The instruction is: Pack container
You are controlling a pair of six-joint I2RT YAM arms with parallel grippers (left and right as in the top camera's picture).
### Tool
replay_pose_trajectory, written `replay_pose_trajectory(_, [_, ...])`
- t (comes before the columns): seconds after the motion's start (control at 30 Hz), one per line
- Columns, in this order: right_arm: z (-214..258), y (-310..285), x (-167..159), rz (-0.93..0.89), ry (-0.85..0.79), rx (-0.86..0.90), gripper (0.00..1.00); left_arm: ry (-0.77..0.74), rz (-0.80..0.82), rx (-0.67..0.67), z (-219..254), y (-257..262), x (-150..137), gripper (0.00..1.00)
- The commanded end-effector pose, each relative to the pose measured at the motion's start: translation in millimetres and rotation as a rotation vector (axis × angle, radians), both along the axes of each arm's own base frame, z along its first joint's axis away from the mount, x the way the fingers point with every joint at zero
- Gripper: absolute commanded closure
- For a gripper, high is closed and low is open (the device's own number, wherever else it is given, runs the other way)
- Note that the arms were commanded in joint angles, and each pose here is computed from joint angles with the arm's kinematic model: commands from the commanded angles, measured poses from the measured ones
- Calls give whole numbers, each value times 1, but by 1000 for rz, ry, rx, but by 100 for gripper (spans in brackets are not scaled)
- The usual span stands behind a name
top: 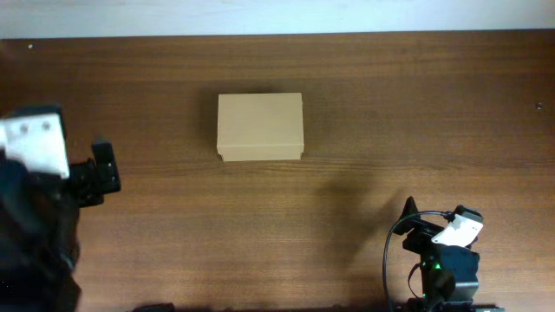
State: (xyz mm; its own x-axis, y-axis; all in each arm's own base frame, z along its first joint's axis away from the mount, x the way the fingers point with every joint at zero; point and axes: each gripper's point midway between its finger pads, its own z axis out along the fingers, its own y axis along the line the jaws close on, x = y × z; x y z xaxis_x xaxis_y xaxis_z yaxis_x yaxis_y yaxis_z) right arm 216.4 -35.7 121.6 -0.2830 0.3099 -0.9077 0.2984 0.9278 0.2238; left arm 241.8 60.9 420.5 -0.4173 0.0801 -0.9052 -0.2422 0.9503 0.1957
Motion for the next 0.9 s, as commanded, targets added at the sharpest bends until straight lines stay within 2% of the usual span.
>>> replay_pose_trajectory(0.0, [-1, -2, 0, -14, -6, 6, 1, -121, -19, 18, -14, -4, -8, 0])
replay_pose_trajectory(0.13, [-1, -2, 0, -15, -6, 6, 1, -295, -25, 36, -27, -6, -22, 0])
replay_pose_trajectory(0.27, [-1, -2, 0, -15, -6, 6, 1, -352, -62, 36, -65, -15, -27, 0])
replay_pose_trajectory(0.53, [-1, -2, 0, -15, -6, 6, 1, -269, -133, 12, -174, -28, -16, 0])
replay_pose_trajectory(0.87, [-1, -2, 0, -14, -6, 6, 1, -148, -212, -26, -262, -42, -6, 0])
